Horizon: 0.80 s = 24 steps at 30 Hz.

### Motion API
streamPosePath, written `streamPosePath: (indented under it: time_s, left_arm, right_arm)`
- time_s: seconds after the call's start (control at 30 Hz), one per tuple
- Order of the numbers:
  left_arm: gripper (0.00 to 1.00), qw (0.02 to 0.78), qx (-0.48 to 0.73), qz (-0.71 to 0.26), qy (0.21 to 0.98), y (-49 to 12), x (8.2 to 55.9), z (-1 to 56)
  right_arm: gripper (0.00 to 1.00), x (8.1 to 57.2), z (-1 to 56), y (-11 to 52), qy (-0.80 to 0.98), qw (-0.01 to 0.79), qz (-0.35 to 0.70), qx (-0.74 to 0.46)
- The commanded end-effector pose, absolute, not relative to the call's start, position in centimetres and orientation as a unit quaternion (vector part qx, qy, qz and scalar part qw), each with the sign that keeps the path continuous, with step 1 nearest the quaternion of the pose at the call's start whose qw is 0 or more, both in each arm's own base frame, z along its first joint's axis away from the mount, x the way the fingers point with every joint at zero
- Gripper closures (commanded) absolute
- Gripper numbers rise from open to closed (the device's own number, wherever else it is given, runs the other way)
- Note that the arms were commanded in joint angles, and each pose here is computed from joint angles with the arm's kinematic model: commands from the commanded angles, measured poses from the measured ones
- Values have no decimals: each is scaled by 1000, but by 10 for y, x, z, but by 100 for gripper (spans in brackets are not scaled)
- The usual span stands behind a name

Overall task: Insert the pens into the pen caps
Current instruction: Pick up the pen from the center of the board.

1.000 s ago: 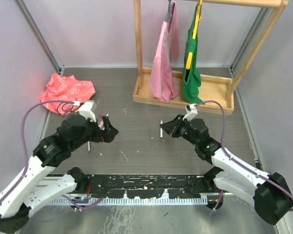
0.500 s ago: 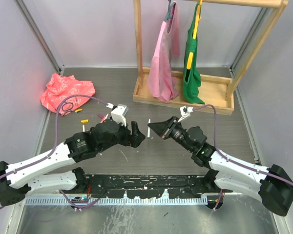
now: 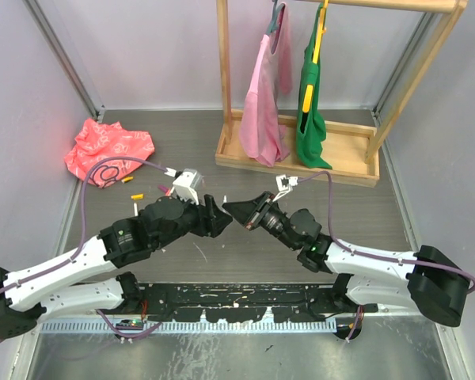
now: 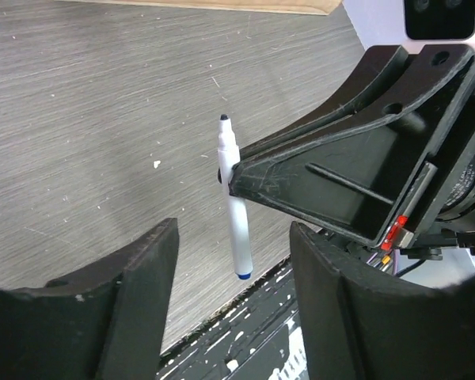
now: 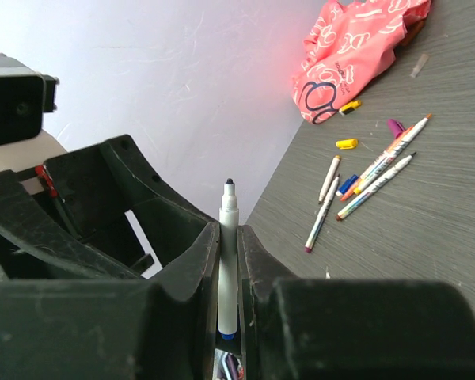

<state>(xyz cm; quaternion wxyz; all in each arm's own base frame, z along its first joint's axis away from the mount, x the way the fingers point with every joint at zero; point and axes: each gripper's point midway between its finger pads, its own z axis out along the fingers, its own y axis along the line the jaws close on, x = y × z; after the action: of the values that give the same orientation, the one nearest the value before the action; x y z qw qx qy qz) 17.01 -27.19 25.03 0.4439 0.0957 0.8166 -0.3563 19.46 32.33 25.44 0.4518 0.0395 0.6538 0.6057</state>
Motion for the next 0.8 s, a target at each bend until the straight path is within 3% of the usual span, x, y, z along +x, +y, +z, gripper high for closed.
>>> streamPosePath:
  time_s: [0.0, 0.2, 0.63, 0.77]
  left_arm:
    - [44, 459, 83, -389, 795, -275, 170, 265]
    - [54, 460, 79, -396, 791, -275, 169, 265]
    - [57, 486, 70, -394, 777, -262, 171, 285]
    - [62, 494, 61, -385, 777, -256, 173, 286]
  right_arm:
    - [99, 195, 312, 325, 587, 478, 651, 52]
    - [97, 188, 321, 332, 580, 470, 664, 35]
    - [96, 179, 310, 346, 591, 466, 658, -4]
    - [95, 177, 311, 347, 590, 467, 659, -7]
